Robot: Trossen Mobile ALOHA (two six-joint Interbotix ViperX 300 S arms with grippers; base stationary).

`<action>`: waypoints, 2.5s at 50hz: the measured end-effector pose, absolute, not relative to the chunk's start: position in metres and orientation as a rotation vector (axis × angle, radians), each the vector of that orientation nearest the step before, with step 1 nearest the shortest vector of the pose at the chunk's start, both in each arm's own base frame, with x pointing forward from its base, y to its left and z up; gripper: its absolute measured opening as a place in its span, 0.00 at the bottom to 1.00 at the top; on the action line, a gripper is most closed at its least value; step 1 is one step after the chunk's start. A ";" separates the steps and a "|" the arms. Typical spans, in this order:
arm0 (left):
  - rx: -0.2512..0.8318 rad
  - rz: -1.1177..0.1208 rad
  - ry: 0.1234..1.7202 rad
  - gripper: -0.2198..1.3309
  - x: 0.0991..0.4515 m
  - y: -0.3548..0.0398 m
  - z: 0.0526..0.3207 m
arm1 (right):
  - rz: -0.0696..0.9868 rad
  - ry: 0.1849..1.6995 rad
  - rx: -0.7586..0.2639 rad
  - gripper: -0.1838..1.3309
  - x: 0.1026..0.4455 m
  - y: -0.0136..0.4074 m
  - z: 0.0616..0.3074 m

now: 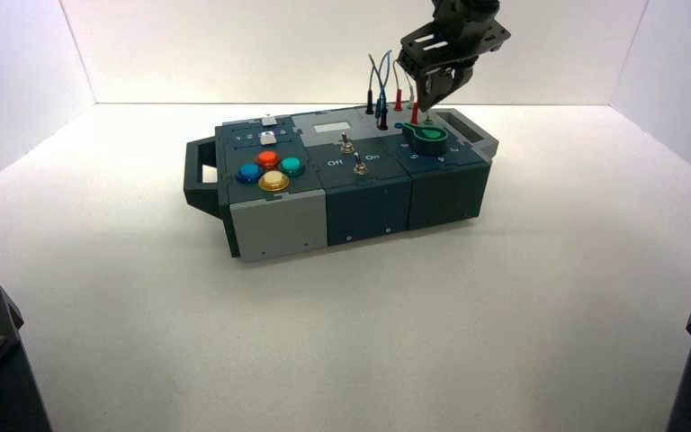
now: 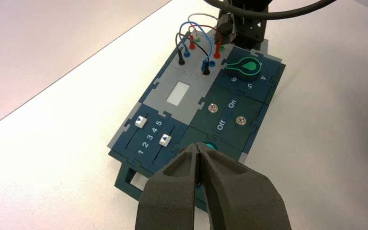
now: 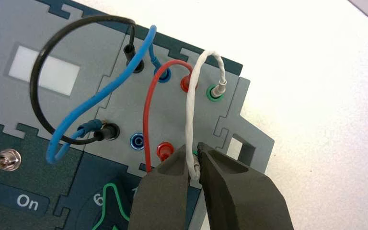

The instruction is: Insert the white wire.

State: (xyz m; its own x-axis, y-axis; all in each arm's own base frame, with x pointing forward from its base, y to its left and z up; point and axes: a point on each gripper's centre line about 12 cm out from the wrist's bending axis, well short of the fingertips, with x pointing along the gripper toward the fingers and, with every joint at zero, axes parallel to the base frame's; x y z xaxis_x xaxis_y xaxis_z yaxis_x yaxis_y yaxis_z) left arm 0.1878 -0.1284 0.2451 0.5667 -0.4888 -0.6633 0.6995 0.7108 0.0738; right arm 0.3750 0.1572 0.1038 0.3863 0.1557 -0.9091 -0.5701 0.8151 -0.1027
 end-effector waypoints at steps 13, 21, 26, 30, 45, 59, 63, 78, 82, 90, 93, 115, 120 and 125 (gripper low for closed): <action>0.349 -0.712 0.661 0.04 0.188 -0.128 0.245 | 0.479 1.127 -0.457 0.12 0.375 0.155 0.103; 0.348 -0.709 0.658 0.04 0.188 -0.127 0.246 | 0.481 1.142 -0.463 0.12 0.376 0.156 0.099; 0.348 -0.709 0.658 0.04 0.188 -0.127 0.246 | 0.480 1.153 -0.471 0.12 0.377 0.155 0.097; 0.347 -0.707 0.659 0.04 0.188 -0.127 0.246 | 0.482 1.158 -0.476 0.12 0.377 0.155 0.096; 0.346 -0.706 0.657 0.04 0.189 -0.126 0.246 | 0.481 1.171 -0.483 0.12 0.377 0.155 0.098; 0.346 -0.704 0.659 0.04 0.189 -0.126 0.246 | 0.479 1.228 -0.493 0.12 0.376 0.154 0.100; 0.346 -0.704 0.659 0.04 0.189 -0.126 0.246 | 0.479 1.231 -0.493 0.17 0.376 0.154 0.100; 0.348 -0.707 0.668 0.04 0.188 -0.126 0.245 | 0.467 1.269 -0.487 0.53 0.376 0.150 0.101; 0.348 -0.708 0.671 0.03 0.188 -0.126 0.244 | 0.466 1.274 -0.488 0.55 0.375 0.150 0.103; 0.348 -0.709 0.675 0.04 0.188 -0.126 0.244 | 0.465 1.280 -0.489 0.56 0.372 0.149 0.111; 0.348 -0.709 0.677 0.03 0.188 -0.126 0.244 | 0.463 1.271 -0.486 0.56 0.372 0.148 0.117; 0.350 -0.707 0.701 0.04 0.192 -0.128 0.237 | 0.448 1.245 -0.469 0.56 0.341 0.135 0.171; 0.348 -0.702 0.693 0.04 0.194 -0.129 0.236 | 0.443 1.255 -0.464 0.57 0.331 0.131 0.174; 0.346 -0.695 0.676 0.04 0.196 -0.129 0.237 | 0.438 1.256 -0.459 0.56 0.321 0.126 0.177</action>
